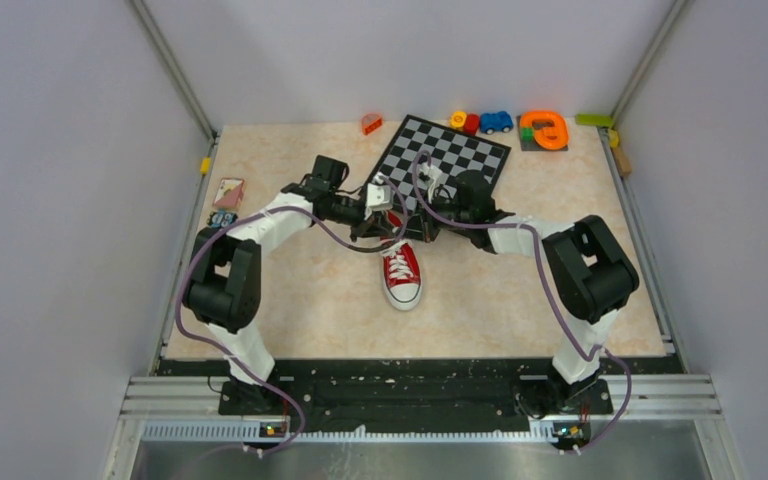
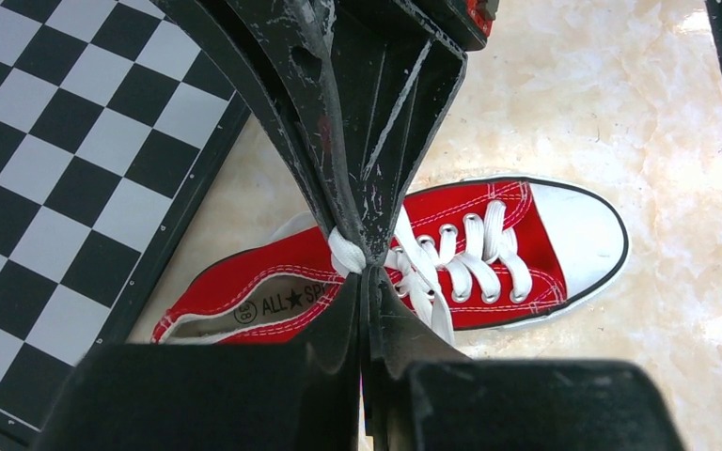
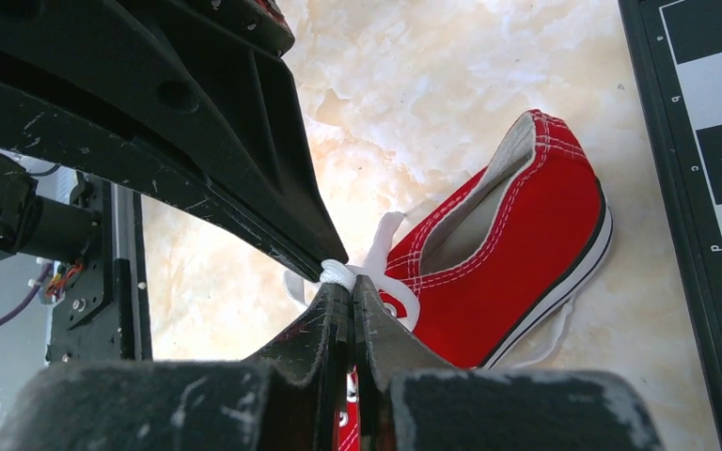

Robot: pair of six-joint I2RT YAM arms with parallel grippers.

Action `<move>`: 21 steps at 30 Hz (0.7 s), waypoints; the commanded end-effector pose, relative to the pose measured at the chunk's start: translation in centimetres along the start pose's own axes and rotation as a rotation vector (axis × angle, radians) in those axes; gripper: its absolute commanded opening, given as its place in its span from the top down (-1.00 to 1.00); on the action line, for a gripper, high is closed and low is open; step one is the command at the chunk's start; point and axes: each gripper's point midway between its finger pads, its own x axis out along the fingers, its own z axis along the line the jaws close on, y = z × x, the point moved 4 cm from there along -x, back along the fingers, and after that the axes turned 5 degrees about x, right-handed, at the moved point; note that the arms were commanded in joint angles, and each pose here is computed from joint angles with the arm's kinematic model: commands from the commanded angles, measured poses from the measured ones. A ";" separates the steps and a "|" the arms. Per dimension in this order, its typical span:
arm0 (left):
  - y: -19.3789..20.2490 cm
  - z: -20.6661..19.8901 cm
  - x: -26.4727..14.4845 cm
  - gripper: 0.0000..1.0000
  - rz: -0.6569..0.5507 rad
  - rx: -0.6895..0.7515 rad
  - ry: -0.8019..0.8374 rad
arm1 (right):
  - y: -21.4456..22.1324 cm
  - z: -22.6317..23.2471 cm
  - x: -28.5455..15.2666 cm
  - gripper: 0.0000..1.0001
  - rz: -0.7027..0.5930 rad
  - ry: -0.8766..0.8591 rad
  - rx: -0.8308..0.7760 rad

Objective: Tie the shoes
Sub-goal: Wrap the shoelace around the shoelace.

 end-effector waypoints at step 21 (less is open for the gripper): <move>-3.1 1.1 -1.6 1.00 -0.044 0.119 -0.134 | -3.1 2.8 -0.6 0.77 -0.056 -0.050 -0.112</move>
